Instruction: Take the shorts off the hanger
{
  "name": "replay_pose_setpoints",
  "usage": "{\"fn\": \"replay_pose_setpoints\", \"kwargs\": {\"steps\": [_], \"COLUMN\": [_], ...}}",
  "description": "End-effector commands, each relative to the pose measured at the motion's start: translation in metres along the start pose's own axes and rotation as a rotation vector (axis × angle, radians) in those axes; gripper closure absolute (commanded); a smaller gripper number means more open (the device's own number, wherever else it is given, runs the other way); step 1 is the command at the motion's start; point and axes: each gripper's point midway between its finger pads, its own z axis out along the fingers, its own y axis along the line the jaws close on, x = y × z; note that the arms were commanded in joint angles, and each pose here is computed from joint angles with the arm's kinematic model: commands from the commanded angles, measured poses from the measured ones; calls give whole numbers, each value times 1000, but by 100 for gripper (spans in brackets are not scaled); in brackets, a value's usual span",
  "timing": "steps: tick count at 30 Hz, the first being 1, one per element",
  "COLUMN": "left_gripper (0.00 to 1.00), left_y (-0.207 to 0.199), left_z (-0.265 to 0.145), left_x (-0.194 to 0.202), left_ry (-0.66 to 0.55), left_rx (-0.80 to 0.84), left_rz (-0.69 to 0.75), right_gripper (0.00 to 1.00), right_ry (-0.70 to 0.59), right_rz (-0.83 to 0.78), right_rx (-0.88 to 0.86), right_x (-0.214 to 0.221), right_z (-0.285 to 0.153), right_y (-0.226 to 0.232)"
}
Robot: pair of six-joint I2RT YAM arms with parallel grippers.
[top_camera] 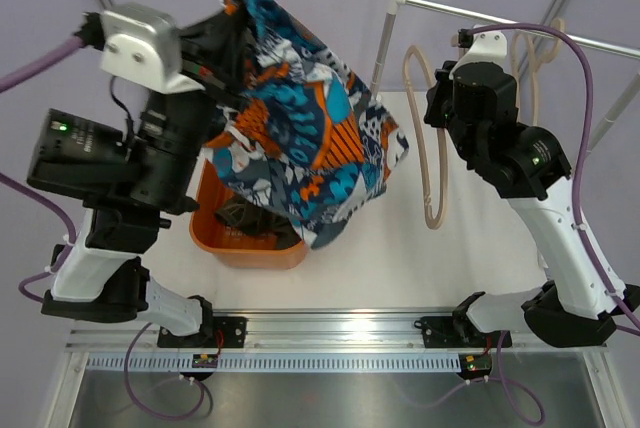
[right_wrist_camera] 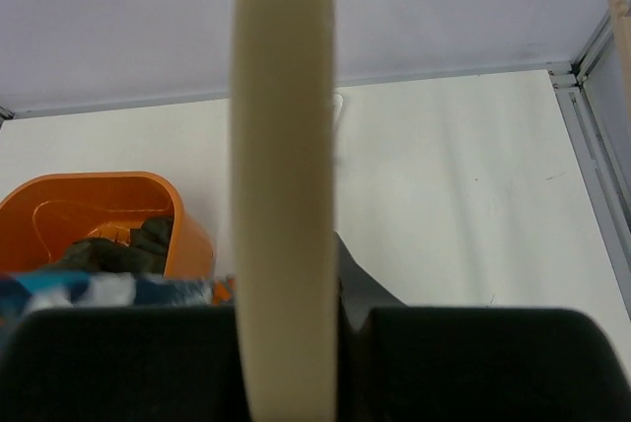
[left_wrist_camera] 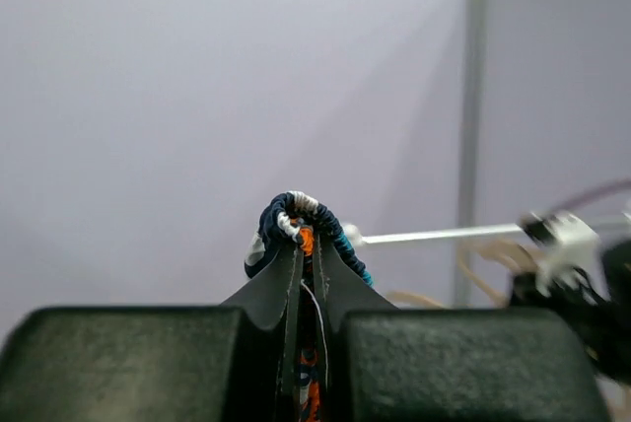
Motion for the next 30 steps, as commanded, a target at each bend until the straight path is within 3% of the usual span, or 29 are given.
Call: {"fn": "replay_pose_setpoints", "kwargs": {"steps": [1, 5, 7, 16, 19, 22, 24, 26, 28, 29, 30], "left_gripper": [100, 100, 100, 100, 100, 100, 100, 100, 100, 100, 100], "left_y": [77, 103, 91, 106, 100, 104, 107, 139, 155, 162, 155], "left_z": [2, 4, 8, 1, 5, 6, -1, -18, -34, -44, -49], "left_x": [-44, -22, 5, 55, 96, 158, 218, 281, 347, 370, 394], "left_ry": [-124, -86, -61, 24, 92, 198, 334, 511, 612, 665, 691], "left_rx": [-277, -358, -315, -347, -339, -375, -415, -539, -637, -637, -629], "left_rz": [115, 139, 118, 108, 108, 98, 39, 25, -199, -194, -310], "right_gripper": [100, 100, 100, 100, 100, 100, 100, 100, 100, 100, 100], "right_ry": [-20, -19, -25, -21, -17, -6, -6, -9, -9, -10, -10], "right_rz": [20, 9, 11, 20, 23, 25, 28, 34, 38, 39, 40], "right_rx": [-25, -23, -24, -32, -28, -23, -24, -22, -25, -26, -22], "right_x": [-6, -3, -3, 0, 4, 9, 11, 11, 13, 12, 14], "right_z": [-10, -11, -12, -23, -25, -27, -29, -32, -33, -34, -34], "right_y": [-3, -5, -6, -12, -15, -18, -20, -22, -23, -23, -24]}}
